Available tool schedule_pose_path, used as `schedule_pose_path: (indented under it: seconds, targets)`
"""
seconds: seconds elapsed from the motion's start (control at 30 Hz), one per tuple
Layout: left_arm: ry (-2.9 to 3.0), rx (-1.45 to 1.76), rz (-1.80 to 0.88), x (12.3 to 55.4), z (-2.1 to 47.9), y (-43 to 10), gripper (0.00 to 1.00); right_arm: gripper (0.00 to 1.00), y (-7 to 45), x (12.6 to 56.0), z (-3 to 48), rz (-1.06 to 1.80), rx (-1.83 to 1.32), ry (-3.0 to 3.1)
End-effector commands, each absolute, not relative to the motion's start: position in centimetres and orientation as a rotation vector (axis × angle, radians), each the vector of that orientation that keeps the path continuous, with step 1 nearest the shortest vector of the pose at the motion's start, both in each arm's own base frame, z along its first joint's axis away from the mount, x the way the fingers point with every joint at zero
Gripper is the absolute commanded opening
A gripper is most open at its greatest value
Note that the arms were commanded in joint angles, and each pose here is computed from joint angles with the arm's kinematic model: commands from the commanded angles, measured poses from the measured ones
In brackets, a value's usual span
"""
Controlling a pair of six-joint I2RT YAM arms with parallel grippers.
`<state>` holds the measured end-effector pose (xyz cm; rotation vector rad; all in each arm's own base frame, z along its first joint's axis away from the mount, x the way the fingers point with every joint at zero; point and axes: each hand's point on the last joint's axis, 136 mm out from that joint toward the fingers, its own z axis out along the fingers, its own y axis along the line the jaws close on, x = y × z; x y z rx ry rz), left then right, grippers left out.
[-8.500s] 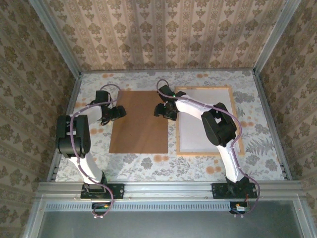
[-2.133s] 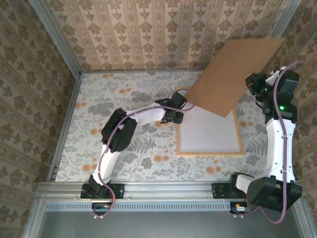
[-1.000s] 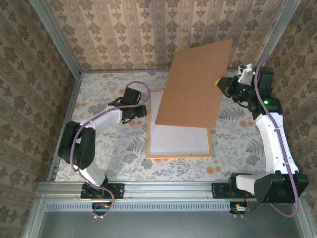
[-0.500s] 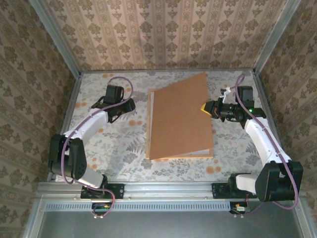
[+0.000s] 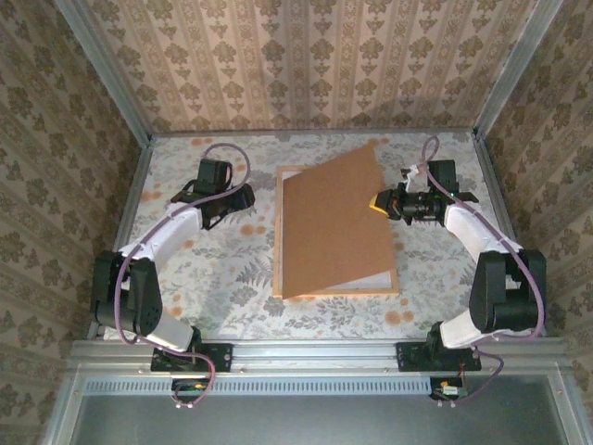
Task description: Put the photo into the frame
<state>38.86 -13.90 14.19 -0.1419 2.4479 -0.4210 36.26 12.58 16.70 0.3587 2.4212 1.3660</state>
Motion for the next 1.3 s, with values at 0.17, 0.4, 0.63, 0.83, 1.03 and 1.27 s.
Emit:
schedule_pose_path:
  seconds: [0.17, 0.4, 0.63, 0.83, 1.03, 1.27]
  targets:
    - [2.448, -0.109, -0.415, 38.7, 13.9, -13.7, 0.61, 0.00, 12.0, 38.7, 18.5, 1.378, 0.265, 2.322]
    - [2.458, -0.108, -0.417, 38.7, 13.6, -13.8, 0.61, 0.00, 11.7, 39.6, 17.2, 1.363, 0.287, 2.308]
    - [2.473, -0.111, -0.438, 38.7, 13.1, -14.1, 0.62, 0.00, 11.5, 39.8, 15.3, 1.335, 0.293, 2.326]
    - [2.475, -0.110, -0.438, 38.7, 13.0, -14.1, 0.62, 0.00, 11.8, 39.4, 13.6, 1.350, 0.317, 2.339]
    - [2.478, -0.109, -0.444, 38.7, 13.0, -14.3, 0.63, 0.02, 12.1, 38.7, 12.1, 1.348, 0.329, 2.351]
    - [2.484, -0.105, -0.451, 38.6, 12.8, -14.4, 0.63, 0.08, 12.8, 38.8, 9.5, 1.339, 0.327, 2.398]
